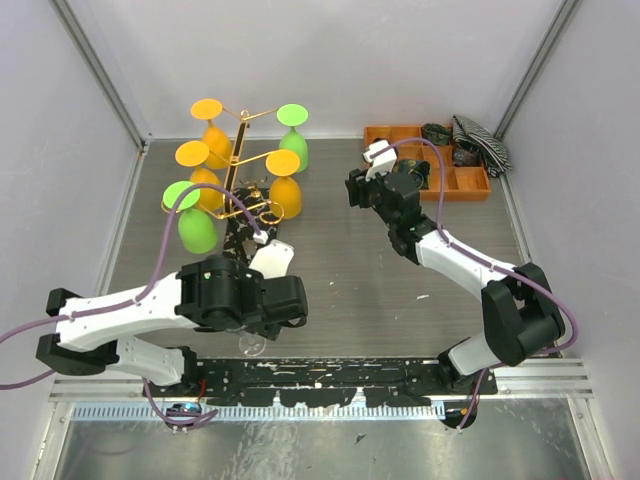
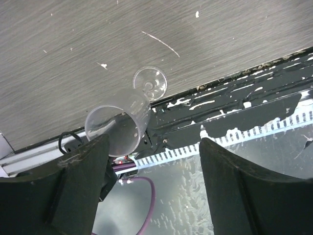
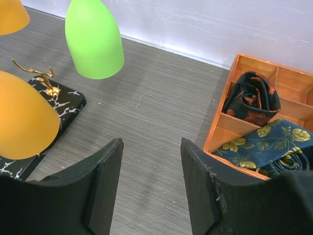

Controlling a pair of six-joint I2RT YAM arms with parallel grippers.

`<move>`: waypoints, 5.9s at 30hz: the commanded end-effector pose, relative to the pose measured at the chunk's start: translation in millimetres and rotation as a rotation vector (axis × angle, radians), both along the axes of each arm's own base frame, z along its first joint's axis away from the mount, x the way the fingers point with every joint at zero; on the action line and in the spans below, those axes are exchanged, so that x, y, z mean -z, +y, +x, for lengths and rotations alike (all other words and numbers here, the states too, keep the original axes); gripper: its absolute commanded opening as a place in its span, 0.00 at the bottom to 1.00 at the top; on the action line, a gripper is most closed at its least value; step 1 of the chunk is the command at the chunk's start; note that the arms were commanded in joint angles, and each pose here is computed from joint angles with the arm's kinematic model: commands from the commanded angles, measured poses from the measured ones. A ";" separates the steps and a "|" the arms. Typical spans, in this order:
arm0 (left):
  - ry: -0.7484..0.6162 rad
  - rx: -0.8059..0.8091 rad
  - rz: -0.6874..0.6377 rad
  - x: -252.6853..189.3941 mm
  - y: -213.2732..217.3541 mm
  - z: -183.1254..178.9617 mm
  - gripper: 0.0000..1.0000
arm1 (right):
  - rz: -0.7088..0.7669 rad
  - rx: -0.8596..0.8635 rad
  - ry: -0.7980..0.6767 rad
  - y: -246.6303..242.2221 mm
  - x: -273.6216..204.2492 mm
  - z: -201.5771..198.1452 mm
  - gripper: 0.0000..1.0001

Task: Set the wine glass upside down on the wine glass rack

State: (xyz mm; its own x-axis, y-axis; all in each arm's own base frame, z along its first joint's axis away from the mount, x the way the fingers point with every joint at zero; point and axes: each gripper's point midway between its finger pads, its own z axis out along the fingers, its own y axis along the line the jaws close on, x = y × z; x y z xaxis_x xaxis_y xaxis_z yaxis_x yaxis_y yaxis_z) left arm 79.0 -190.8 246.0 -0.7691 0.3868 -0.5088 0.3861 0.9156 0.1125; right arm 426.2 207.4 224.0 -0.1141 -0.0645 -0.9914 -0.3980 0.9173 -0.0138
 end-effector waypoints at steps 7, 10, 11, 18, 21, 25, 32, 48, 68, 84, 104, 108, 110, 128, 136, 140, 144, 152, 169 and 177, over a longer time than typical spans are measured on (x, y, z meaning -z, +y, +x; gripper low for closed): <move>0.055 -0.078 -0.067 18.3 4.5 -11.1 0.59 | 0.061 -0.025 -0.077 1.7 -41.2 4.8 0.54; 0.062 -0.093 -0.094 21.0 3.9 -12.3 0.53 | 0.067 -0.028 -0.071 1.4 -40.4 4.7 0.54; 0.065 -0.094 -0.100 22.1 3.6 -12.9 0.51 | 0.069 -0.030 -0.068 2.0 -39.7 4.7 0.54; 0.069 -0.106 -0.114 26.9 4.4 -13.6 0.40 | 0.073 -0.039 -0.055 3.2 -38.3 3.1 0.52; 0.072 -0.106 -0.121 30.0 3.3 -14.3 0.39 | 0.072 -0.038 -0.054 2.5 -38.6 2.8 0.51; 0.072 -0.107 -0.107 33.4 4.2 -13.8 0.39 | 0.073 -0.036 -0.054 1.3 -39.5 1.8 0.51; 0.062 -0.127 -0.062 39.4 12.1 -12.6 0.46 | 0.072 -0.037 -0.053 0.9 -40.0 0.7 0.51; 0.024 -0.137 -0.070 35.4 12.8 -5.6 0.15 | 0.067 -0.042 -0.055 1.6 -40.4 2.2 0.49; -0.472 0.741 -0.132 -82.5 -127.9 60.5 0.00 | 0.252 0.540 0.166 -173.5 -34.3 35.2 0.18; -1.026 0.641 -0.433 -225.7 -191.2 190.4 0.01 | 0.311 0.643 -0.082 -230.1 -204.4 -11.3 0.68; -1.263 0.441 -0.888 -264.4 -136.0 300.5 0.00 | 0.800 0.014 -0.151 -126.9 -265.0 -16.3 0.71; -1.346 0.452 -0.987 -273.8 -135.6 298.4 0.00 | 0.960 -0.147 -0.201 -112.4 -273.5 -21.6 0.70; -1.376 0.451 -1.030 -273.7 -135.5 297.3 0.00 | 1.022 -0.233 -0.222 -106.1 -279.1 -24.5 0.70; -1.423 0.514 -1.086 -262.7 -146.8 295.4 0.00 | 1.354 -0.806 -0.385 -46.1 -305.8 -28.0 0.59; -1.420 0.530 -1.087 -260.9 -148.6 294.1 0.00 | 1.342 -0.807 -0.399 -30.3 -312.3 -16.7 0.59; -1.421 0.538 -1.088 -261.0 -149.7 294.0 0.00 | 1.348 -0.812 -0.396 -27.1 -313.5 -10.0 0.58; -1.436 0.530 -1.084 -264.9 -146.9 293.2 0.00 | 1.339 -0.786 -0.380 -25.3 -310.0 -5.2 0.58; -1.463 0.542 -1.078 -273.8 -144.0 289.3 0.00 | 1.334 -0.774 -0.342 -16.9 -301.9 3.6 0.58; -1.451 0.571 -1.085 -276.0 -142.0 278.9 0.00 | 1.326 -0.745 -0.350 -9.9 -301.7 11.9 0.59; -1.432 0.566 -1.086 -269.1 -140.7 277.6 0.01 | 1.335 -0.726 -0.385 -12.9 -306.5 12.6 0.54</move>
State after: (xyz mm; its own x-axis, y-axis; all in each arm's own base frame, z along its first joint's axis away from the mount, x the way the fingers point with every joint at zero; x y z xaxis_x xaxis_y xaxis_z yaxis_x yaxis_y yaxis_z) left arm 375.7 -346.1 488.2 0.4347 -0.4384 -0.7867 0.7851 0.6123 0.0927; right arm 453.7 200.4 503.6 -0.2483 0.9039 -0.3484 -0.8653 -0.0453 0.4992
